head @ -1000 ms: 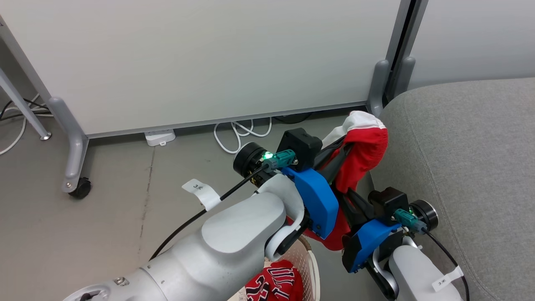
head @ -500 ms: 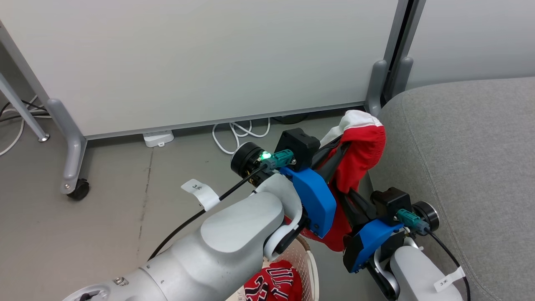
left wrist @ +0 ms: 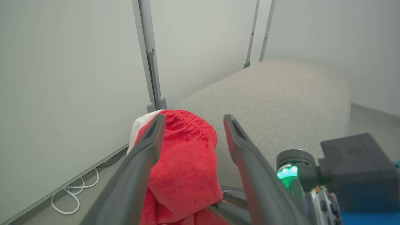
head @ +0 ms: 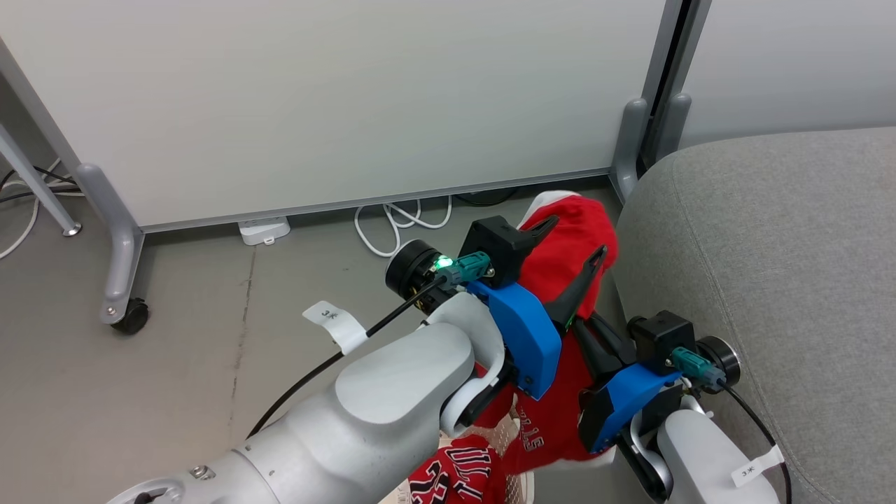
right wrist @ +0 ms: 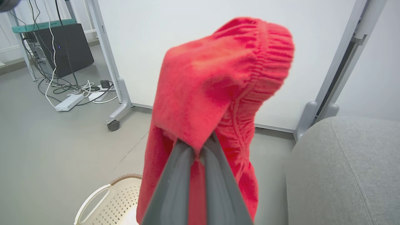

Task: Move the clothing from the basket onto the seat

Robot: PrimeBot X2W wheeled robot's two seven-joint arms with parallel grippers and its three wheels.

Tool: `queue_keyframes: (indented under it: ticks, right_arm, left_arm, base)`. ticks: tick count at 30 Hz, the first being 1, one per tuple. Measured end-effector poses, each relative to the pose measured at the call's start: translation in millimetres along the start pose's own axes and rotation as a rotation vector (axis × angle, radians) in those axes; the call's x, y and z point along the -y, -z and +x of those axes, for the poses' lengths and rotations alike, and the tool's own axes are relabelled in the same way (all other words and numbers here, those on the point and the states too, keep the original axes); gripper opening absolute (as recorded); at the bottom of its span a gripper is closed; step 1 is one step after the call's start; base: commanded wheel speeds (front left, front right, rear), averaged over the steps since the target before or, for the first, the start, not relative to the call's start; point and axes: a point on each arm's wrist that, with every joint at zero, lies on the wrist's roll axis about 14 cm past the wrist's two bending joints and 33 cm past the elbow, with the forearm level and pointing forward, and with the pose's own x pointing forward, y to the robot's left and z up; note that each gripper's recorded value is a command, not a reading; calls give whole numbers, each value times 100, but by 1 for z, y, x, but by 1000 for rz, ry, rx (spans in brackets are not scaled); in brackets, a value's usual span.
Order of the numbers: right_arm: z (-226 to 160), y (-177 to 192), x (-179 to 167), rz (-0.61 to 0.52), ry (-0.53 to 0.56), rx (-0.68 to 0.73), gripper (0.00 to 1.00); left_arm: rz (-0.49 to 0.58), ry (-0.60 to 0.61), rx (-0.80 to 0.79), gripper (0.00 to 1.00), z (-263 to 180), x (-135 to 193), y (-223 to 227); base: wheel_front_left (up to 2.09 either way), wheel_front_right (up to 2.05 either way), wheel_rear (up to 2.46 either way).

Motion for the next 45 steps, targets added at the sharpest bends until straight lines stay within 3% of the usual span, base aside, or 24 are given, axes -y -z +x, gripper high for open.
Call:
queue_keyframes:
  ticks: [18, 45]
  right_arm:
    - [3, -5, 11, 15, 35, 25, 0]
    - [-8, -11, 16, 17, 57, 60, 0]
  left_arm:
    - [-18, -145, 93, 100, -11, -36, 0]
    - [-62, -355, 125, 100, -95, -72, 64]
  base:
    - [0, 0, 0]
    - [0, 0, 0]
